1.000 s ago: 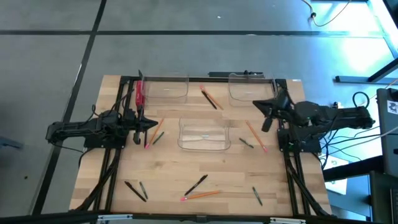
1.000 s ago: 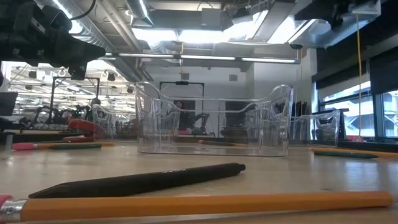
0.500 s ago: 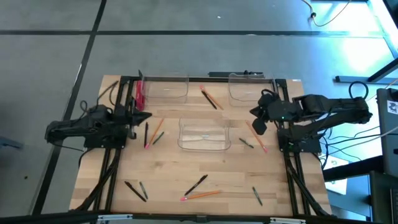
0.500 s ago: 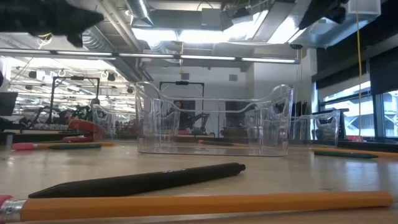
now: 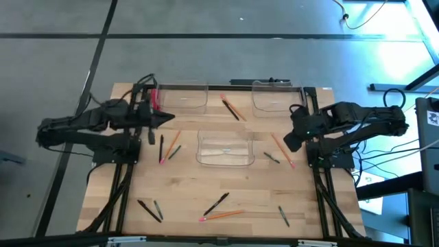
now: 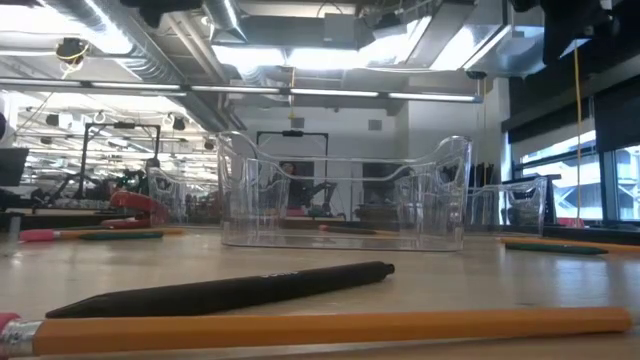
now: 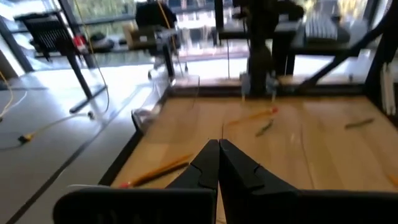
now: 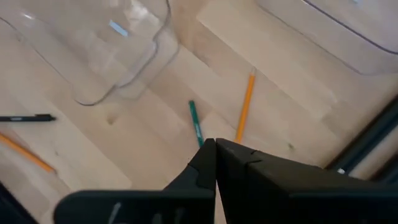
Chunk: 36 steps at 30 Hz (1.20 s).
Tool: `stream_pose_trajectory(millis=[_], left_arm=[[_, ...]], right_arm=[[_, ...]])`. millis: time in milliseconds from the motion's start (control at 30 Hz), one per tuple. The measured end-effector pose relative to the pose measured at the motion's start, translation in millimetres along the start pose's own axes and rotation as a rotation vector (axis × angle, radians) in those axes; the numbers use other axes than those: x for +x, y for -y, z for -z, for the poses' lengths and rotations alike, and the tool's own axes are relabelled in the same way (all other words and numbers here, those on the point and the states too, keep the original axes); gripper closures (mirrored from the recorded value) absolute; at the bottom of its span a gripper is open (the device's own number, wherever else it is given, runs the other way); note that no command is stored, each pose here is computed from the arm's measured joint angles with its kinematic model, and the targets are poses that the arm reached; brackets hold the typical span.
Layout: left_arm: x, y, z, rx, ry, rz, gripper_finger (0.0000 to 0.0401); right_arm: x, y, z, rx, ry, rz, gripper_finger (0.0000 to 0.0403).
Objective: Sort crayons/erasers/pens/pencils in bins
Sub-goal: Put the orange pencil into the top right transparent bin
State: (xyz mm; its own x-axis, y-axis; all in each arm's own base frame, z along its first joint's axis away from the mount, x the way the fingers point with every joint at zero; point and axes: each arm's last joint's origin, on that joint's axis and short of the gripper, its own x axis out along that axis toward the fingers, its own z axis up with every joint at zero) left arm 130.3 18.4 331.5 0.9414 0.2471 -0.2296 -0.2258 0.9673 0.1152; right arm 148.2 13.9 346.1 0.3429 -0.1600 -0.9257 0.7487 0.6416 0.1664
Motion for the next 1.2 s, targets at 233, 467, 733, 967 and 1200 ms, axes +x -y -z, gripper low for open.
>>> stream_pose_trajectory(millis=[233,467,733,967,1200], left_arm=[[31.4,1.8,-31.9,0.023,-0.116,0.009,0.0401],[46.1,5.7,-46.7,0.037,-0.177,0.029,0.0401],[52.5,15.3,-54.9,0.053,-0.174,0.074,0.0401],[55.2,19.6,-54.0,0.061,-0.184,0.091,0.0401],[55.2,19.7,-54.3,0.057,-0.180,0.091,0.0401]], right_arm=[[7.1,-6.2,-2.2,-0.009,-0.022,0.029,0.0382],[16.0,-13.7,-4.0,-0.013,-0.070,0.053,0.0327],[36.6,-21.4,1.1,0.025,-0.239,0.059,0.0239],[82.5,-11.0,25.0,0.099,-0.442,0.107,0.0224],[129.2,2.9,49.2,0.132,-0.551,0.105,0.0224]])
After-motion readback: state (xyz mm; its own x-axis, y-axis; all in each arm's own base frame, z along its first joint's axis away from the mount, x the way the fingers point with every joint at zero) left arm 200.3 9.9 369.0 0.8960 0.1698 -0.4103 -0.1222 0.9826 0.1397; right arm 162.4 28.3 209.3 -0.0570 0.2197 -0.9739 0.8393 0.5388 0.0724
